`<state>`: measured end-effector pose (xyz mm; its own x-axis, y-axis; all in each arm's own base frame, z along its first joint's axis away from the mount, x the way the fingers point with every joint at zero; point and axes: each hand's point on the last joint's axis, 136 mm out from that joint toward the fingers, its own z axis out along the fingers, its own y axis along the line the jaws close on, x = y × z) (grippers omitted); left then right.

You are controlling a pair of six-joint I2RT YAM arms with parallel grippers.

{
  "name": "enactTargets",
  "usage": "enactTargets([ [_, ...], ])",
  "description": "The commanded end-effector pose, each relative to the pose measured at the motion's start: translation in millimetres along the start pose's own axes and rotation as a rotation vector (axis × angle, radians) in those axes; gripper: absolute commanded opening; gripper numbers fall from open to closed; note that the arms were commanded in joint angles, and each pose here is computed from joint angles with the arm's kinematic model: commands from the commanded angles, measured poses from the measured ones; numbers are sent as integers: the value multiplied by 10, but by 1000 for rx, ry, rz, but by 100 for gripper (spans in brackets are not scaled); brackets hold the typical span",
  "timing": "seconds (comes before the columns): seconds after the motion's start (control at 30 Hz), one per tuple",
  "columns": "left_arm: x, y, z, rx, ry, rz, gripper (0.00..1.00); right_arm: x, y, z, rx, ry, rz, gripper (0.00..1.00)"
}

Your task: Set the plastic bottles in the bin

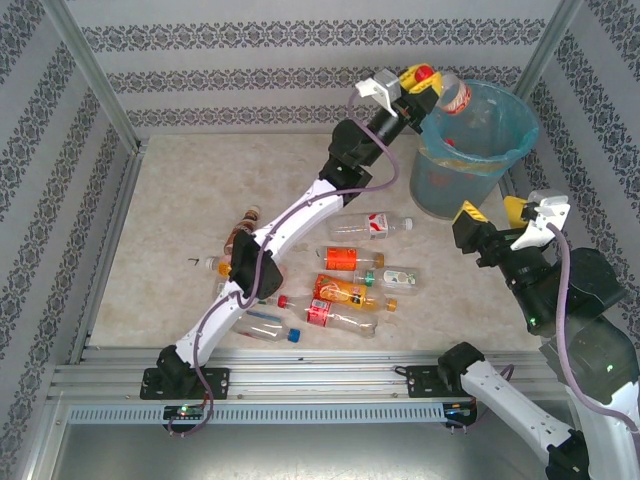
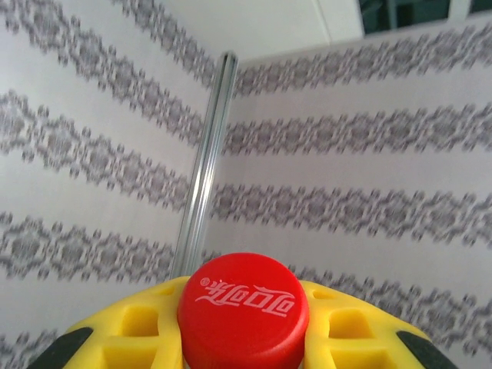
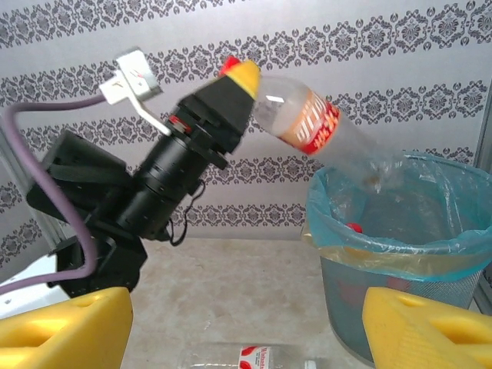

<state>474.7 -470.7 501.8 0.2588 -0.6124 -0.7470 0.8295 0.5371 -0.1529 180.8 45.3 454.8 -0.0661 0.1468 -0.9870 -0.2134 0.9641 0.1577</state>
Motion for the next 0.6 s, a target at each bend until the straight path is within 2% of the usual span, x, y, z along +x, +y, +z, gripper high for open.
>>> enactTargets([
  [0.0, -73, -158, 32, 7, -11, 56, 0, 28, -24, 7, 13, 9, -26, 78],
  [0.13, 207, -192, 14, 4, 69, 85, 1, 81, 10, 56, -1, 26, -8, 77],
  [0.17, 239, -180, 8, 1, 75, 82, 18, 95, 16, 67, -3, 29, 0, 77],
  [0.2, 254, -181, 8, -2, 80, 78, 50, 108, 22, 76, -6, 32, 6, 77],
  [0.23, 259, -181, 8, -3, 84, 75, 70, 119, 28, 87, -8, 36, 14, 77],
  [0.3, 195, -193, 22, -2, 80, 71, 85, 144, 32, 101, -9, 42, 25, 77],
  [0.37, 93, -222, 43, 0, 70, 65, 87, 167, 36, 117, -9, 51, 30, 77],
  [0.57, -213, -343, 108, 18, 111, 45, 85, 274, 22, 236, 20, 109, 42, 78],
])
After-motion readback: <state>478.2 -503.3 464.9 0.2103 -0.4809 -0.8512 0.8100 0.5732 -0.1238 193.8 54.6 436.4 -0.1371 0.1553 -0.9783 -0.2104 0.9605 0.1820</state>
